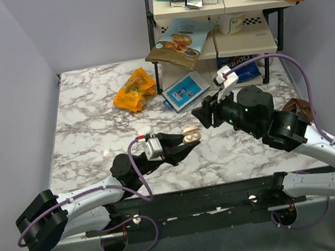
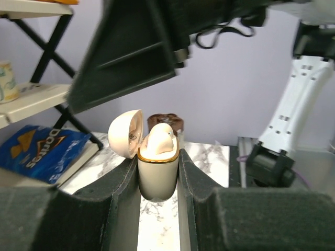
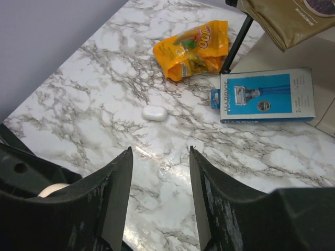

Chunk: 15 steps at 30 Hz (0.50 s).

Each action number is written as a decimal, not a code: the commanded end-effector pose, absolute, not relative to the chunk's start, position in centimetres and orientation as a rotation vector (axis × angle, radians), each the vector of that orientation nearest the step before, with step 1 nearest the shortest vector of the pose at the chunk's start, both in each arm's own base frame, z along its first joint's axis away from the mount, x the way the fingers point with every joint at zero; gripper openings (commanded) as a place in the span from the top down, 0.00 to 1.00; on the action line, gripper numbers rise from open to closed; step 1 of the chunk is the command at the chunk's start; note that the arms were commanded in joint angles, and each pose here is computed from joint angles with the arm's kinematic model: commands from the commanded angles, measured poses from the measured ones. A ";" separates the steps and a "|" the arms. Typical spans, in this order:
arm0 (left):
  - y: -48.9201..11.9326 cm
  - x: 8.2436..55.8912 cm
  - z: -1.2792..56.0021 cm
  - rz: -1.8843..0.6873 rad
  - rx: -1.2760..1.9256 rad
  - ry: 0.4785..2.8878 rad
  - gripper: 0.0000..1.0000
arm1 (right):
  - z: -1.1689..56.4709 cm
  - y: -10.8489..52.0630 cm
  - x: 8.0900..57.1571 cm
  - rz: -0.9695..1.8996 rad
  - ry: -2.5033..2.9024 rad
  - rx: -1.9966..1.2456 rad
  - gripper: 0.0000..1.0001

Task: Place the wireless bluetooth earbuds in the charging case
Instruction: Close the charging case.

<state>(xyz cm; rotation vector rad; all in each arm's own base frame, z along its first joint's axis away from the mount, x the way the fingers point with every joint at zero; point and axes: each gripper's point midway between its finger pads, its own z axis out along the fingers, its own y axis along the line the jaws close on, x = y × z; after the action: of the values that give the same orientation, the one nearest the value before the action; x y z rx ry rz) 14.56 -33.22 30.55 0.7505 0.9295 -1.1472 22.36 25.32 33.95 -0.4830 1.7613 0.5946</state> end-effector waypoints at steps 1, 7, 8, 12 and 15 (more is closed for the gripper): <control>-33.7 11.7 30.2 -1.208 0.919 0.870 1.00 | 33.0 25.7 21.8 0.593 1.810 -0.575 0.44; -33.8 12.3 30.1 -1.176 0.914 0.882 1.00 | 32.6 27.4 20.0 0.680 1.809 -0.741 0.45; -33.9 12.4 30.2 -1.171 0.912 0.879 1.00 | 32.5 27.6 19.6 0.700 1.807 -0.764 0.45; -33.8 13.1 30.7 -1.132 0.888 0.871 1.00 | 32.3 27.5 19.1 0.711 1.813 -0.790 0.45; -33.8 13.5 31.0 -1.118 0.869 0.869 1.00 | 31.6 27.6 18.4 0.733 1.824 -0.821 0.46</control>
<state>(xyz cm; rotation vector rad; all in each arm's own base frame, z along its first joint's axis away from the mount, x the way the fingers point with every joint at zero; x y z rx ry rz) 13.03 -33.79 28.66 0.8973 0.9448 -1.1591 20.04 27.60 31.85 -0.7315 1.8184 0.6875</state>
